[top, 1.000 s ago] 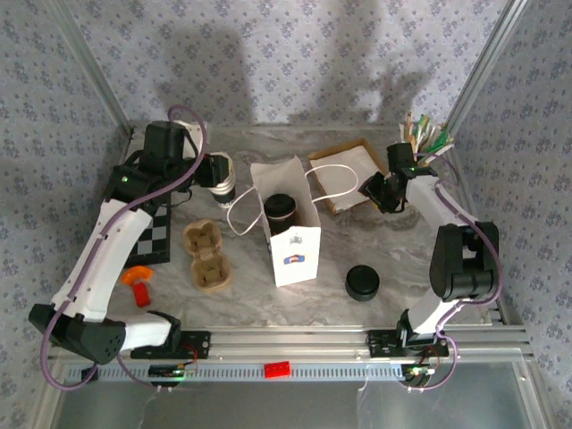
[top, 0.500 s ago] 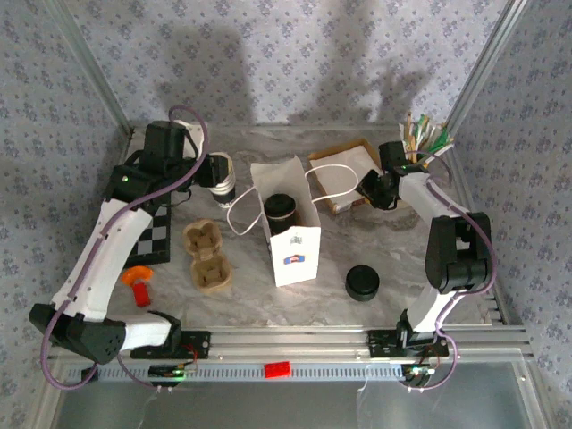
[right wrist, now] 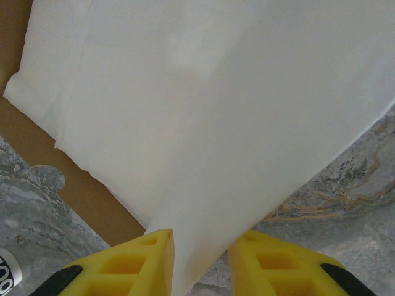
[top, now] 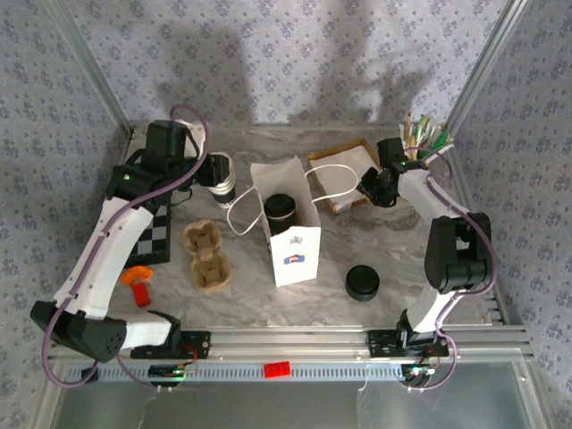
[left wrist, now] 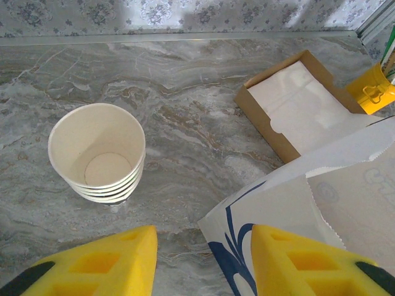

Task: Pack the takeout coffee

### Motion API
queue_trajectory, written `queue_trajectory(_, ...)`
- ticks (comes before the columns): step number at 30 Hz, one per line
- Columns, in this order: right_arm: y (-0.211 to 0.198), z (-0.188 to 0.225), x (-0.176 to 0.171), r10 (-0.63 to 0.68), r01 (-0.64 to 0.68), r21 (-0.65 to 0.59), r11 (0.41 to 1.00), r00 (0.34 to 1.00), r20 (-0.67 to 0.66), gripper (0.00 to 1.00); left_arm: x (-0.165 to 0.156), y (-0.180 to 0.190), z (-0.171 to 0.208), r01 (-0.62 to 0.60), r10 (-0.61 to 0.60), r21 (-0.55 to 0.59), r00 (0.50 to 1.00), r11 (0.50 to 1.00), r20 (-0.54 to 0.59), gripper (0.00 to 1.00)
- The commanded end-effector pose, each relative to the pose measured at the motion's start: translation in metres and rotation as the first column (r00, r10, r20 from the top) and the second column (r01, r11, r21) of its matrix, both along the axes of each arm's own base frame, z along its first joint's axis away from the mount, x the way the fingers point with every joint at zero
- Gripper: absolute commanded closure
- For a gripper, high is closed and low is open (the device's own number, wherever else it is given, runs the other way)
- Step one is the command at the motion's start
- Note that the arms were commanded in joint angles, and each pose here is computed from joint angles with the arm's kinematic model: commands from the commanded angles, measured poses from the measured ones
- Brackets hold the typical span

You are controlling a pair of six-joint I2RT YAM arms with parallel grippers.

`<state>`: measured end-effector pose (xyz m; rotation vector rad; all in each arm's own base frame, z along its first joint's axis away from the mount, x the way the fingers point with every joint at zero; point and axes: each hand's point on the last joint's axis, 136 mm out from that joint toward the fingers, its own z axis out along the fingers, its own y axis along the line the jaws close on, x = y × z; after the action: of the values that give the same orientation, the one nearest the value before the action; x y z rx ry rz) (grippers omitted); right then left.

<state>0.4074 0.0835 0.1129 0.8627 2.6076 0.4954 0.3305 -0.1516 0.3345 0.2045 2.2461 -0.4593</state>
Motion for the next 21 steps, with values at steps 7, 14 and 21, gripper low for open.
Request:
queue_trajectory(7,0.003,0.017,0.000,0.032,-0.032,-0.056,0.998,0.999,-0.008,0.70,0.002,0.004,0.024,-0.013,0.013,-0.009,0.998,1.000,0.068,0.54)
queue_trajectory(14,0.007,0.008,0.000,0.053,-0.057,-0.073,0.996,0.998,-0.045,0.71,0.001,0.005,0.024,-0.018,0.018,-0.009,0.997,1.000,0.068,0.53)
queue_trajectory(21,0.009,0.010,-0.007,0.066,-0.069,-0.073,0.995,0.997,-0.048,0.70,0.001,0.006,0.023,-0.018,0.019,-0.005,0.998,1.000,0.063,0.52)
